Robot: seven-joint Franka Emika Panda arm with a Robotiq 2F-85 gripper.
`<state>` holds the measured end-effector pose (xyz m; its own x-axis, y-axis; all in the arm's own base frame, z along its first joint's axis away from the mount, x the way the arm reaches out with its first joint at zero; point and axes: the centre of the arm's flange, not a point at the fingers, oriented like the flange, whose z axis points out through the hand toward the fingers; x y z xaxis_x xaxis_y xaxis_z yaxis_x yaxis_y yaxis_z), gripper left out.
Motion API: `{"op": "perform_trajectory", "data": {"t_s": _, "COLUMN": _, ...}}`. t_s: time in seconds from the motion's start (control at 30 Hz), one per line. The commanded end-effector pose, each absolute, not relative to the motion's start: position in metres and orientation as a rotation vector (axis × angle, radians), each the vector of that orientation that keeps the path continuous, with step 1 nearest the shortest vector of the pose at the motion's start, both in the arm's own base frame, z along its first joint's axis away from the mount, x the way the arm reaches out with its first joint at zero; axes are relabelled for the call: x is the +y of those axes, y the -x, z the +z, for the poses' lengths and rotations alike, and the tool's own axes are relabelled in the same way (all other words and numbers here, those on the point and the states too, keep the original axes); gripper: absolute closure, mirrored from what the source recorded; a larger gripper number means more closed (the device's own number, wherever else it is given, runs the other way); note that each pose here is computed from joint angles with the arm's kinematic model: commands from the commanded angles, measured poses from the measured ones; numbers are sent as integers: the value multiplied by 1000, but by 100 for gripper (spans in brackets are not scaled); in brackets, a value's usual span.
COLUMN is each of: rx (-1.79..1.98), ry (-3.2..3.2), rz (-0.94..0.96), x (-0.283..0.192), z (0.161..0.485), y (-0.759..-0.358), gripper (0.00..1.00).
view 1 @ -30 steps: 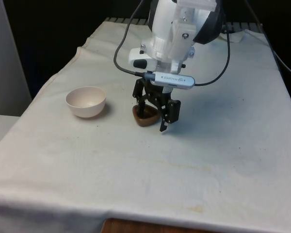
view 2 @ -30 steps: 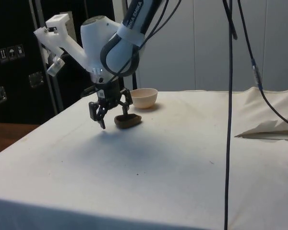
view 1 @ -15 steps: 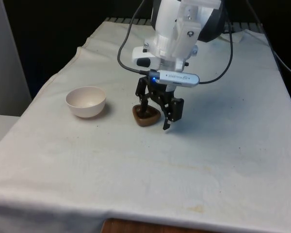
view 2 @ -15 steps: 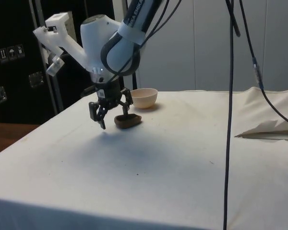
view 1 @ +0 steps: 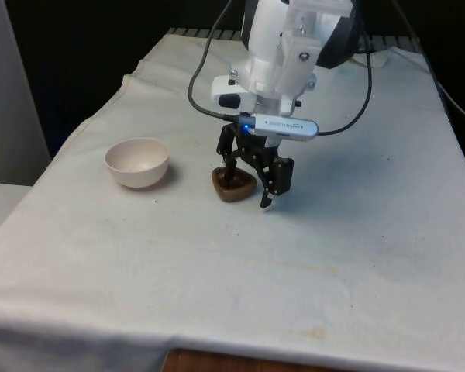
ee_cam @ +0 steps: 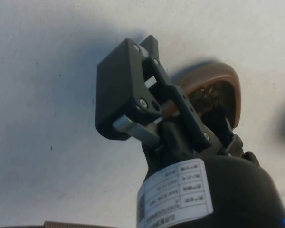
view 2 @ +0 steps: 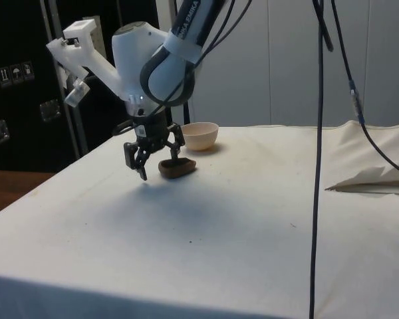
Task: Pour the coffee beans from the cup into the bowl.
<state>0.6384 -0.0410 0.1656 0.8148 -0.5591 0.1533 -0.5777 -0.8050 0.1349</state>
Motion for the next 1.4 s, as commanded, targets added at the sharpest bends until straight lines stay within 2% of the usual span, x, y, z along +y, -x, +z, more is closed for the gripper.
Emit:
{"op": "perform_trajectory", "data": {"t_s": 0.0, "rx": -896, "ry": -2823, "rz": 170, "x": -42, "z": 166, "y": -639, "gripper": 0}}
{"op": "perform_trajectory", "data": {"t_s": 0.53, "rx": -897, "ry": -2824, "rz": 171, "x": -42, "z": 167, "y": -640, "gripper": 1}}
{"op": "perform_trajectory", "data": {"t_s": 0.6, "rx": -895, "ry": -2823, "rz": 164, "x": -42, "z": 167, "y": -640, "gripper": 10}}
{"op": "perform_trajectory", "data": {"t_s": 0.87, "rx": -897, "ry": -2824, "rz": 173, "x": -42, "z": 167, "y": -640, "gripper": 56}}
{"op": "perform_trajectory", "data": {"t_s": 0.9, "rx": -897, "ry": -2824, "rz": 173, "x": -42, "z": 167, "y": -640, "gripper": 67}}
{"op": "perform_trajectory", "data": {"t_s": 0.93, "rx": -895, "ry": -2823, "rz": 164, "x": -42, "z": 167, "y": -640, "gripper": 72}}
{"op": "perform_trajectory", "data": {"t_s": 0.97, "rx": -897, "ry": -2824, "rz": 173, "x": -42, "z": 167, "y": -640, "gripper": 72}}
{"op": "perform_trajectory", "data": {"t_s": 1.07, "rx": -897, "ry": -2824, "rz": 173, "x": -42, "z": 167, "y": -640, "gripper": 88}}
{"op": "perform_trajectory", "data": {"t_s": 1.1, "rx": -897, "ry": -2824, "rz": 173, "x": -42, "z": 167, "y": -640, "gripper": 97}}
{"op": "perform_trajectory", "data": {"t_s": 1.13, "rx": -897, "ry": -2824, "rz": 173, "x": -42, "z": 167, "y": -640, "gripper": 99}}
{"op": "perform_trajectory", "data": {"t_s": 1.37, "rx": -896, "ry": -2824, "rz": 168, "x": -42, "z": 168, "y": -640, "gripper": 99}}
